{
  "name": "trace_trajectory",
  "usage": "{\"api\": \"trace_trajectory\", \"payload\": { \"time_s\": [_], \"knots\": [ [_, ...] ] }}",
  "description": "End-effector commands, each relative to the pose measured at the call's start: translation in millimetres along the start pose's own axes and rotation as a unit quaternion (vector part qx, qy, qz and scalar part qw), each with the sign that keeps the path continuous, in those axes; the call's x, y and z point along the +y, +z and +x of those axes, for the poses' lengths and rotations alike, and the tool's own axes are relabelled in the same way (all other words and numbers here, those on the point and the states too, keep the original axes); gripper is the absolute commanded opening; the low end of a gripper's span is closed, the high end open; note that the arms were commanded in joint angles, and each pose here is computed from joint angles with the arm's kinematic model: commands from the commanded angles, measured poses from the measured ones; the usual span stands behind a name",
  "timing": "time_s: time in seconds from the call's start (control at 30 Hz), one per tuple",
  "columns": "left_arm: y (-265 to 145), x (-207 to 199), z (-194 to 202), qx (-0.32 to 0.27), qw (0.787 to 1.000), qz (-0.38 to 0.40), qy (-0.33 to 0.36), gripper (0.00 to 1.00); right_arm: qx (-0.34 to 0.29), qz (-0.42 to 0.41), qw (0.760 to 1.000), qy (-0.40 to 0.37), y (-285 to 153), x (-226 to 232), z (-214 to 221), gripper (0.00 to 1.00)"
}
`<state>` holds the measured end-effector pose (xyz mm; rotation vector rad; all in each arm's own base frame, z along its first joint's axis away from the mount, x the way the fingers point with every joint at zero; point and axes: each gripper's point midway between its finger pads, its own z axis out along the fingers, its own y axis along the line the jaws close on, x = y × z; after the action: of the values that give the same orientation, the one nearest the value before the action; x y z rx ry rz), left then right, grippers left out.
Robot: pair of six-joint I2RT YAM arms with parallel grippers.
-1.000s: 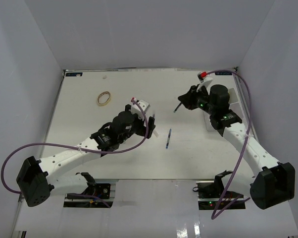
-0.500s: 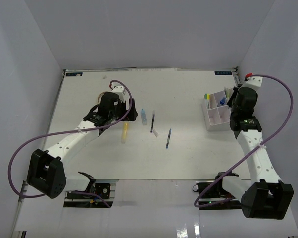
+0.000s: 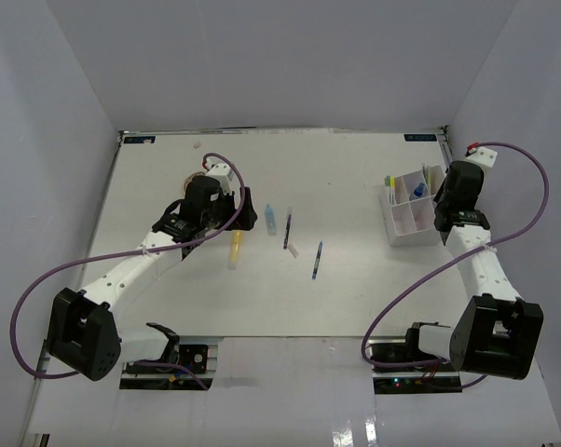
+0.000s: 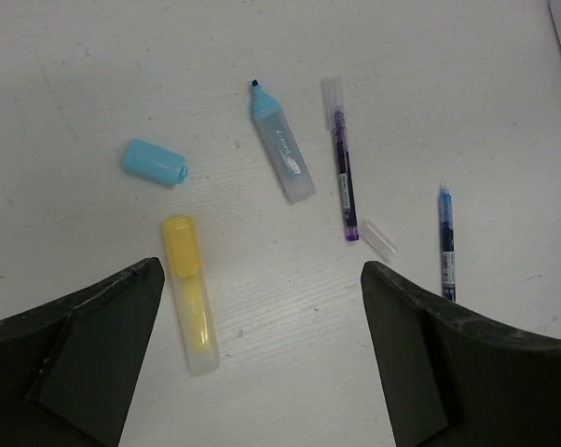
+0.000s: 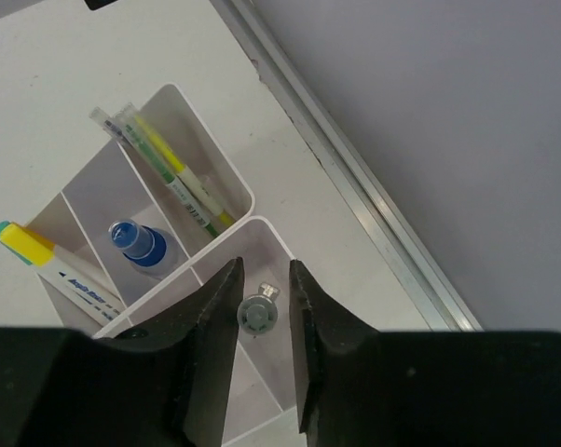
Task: Sort the stationery into containers
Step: Place the pen in the storage box, then pick up the pen from the center of the board.
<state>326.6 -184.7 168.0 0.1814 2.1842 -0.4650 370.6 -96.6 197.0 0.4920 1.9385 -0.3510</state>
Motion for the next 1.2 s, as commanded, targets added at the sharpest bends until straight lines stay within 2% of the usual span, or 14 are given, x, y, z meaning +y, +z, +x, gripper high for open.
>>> {"api": "trace_trajectory", "payload": {
  "time_s": [0.0,0.1,0.13,0.23,0.37,0.53,0.67,0.77,0.93,1.0,1.07,1.13,1.17],
  "knots": [
    [-7,0,-3,-0.009,1.0,0.003,0.002,0.98,-0.022,0.0,1.0,0.021,2,0,-14,0.34],
    [-6,0,-3,-0.008,1.0,0.004,0.004,0.98,-0.02,-0.014,0.999,0.023,0,5,-13,0.5],
    [-6,0,-2,-0.007,1.0,0.003,0.004,0.98,-0.021,-0.017,0.999,0.025,-2,5,-15,0.6],
    [-5,1,-1,-0.006,1.0,0.002,0.002,0.98,-0.023,-0.033,0.999,0.024,-9,8,-20,0.69],
    [-3,1,0,-0.002,1.0,0.001,-0.002,0.98,-0.033,-0.12,0.992,0.027,-29,34,-31,0.75],
    [2,0,6,0.011,1.0,0.0,-0.011,0.98,-0.059,-0.221,0.973,0.024,-68,67,-40,0.77],
    [7,-8,11,0.028,0.998,0.011,-0.054,0.98,-0.059,-0.312,0.948,0.021,-98,100,-26,0.77],
    [15,-17,18,0.048,0.996,0.018,-0.073,0.98,-0.063,-0.352,0.934,0.018,-113,115,-15,0.78],
    [32,-42,22,0.059,0.995,-0.001,-0.076,0.96,-0.048,-0.377,0.924,0.029,-121,120,7,0.78],
    [46,-45,24,0.063,0.995,-0.026,-0.07,0.91,-0.045,-0.388,0.92,0.034,-122,121,17,0.78],
    [55,-61,11,0.049,0.997,-0.028,-0.057,0.87,-0.042,-0.397,0.916,0.037,-124,123,24,0.77],
    [73,-69,21,0.064,0.997,-0.038,-0.036,0.85,-0.039,-0.404,0.913,0.04,-126,124,32,0.77],
    [78,-78,10,0.053,0.997,-0.037,-0.032,0.84,-0.038,-0.404,0.913,0.041,-126,123,34,0.77]
  ]
}}
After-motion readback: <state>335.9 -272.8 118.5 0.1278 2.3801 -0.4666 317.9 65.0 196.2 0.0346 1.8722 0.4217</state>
